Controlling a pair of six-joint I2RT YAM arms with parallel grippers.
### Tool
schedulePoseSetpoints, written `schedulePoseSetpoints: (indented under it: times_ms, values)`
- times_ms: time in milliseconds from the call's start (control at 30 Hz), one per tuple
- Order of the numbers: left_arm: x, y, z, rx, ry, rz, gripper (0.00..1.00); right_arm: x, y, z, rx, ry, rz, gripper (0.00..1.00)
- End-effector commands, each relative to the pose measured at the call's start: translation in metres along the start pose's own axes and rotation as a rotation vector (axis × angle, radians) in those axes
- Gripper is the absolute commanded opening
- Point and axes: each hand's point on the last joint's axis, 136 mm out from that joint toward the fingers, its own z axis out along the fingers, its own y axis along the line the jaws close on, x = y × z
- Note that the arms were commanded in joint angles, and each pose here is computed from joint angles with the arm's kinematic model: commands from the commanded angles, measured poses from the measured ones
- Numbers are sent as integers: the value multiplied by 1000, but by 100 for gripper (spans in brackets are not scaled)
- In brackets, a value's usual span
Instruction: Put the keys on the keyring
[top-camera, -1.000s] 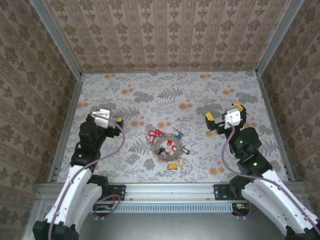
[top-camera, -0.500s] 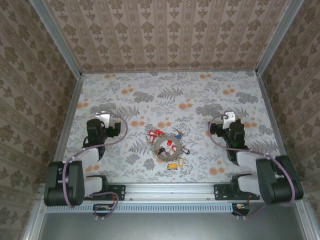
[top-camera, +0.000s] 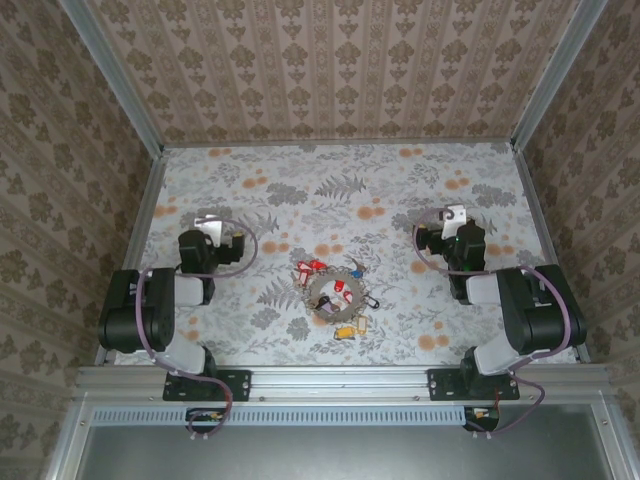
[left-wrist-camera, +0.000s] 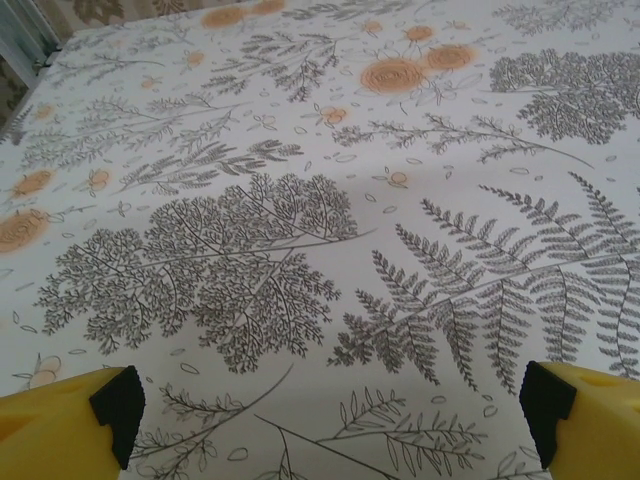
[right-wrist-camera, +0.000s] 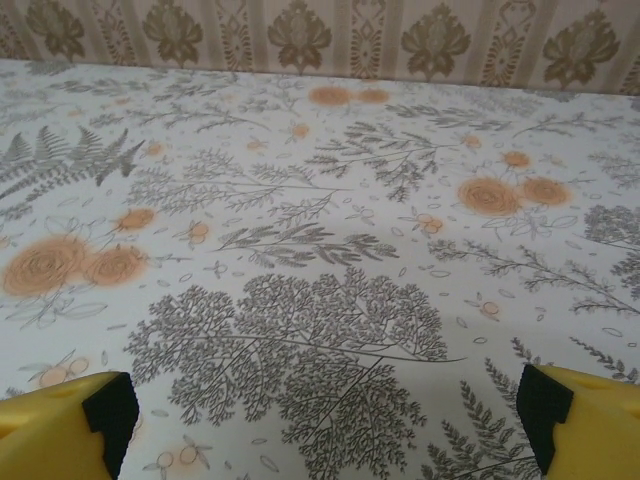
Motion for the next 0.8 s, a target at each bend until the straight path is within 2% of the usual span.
schedulePoseSetpoints:
  times_ms: [0, 133, 767]
  values:
    - [-25, 9, 2, -34, -74, -25, 100, -1, -21, 4, 114, 21, 70, 100]
    - [-24, 18, 4, -75, -54, -51, 100, -2, -18, 3, 111, 16, 55, 100]
    - [-24, 18, 4, -73, -53, -51, 100, -2, -18, 5, 105, 25, 59, 100]
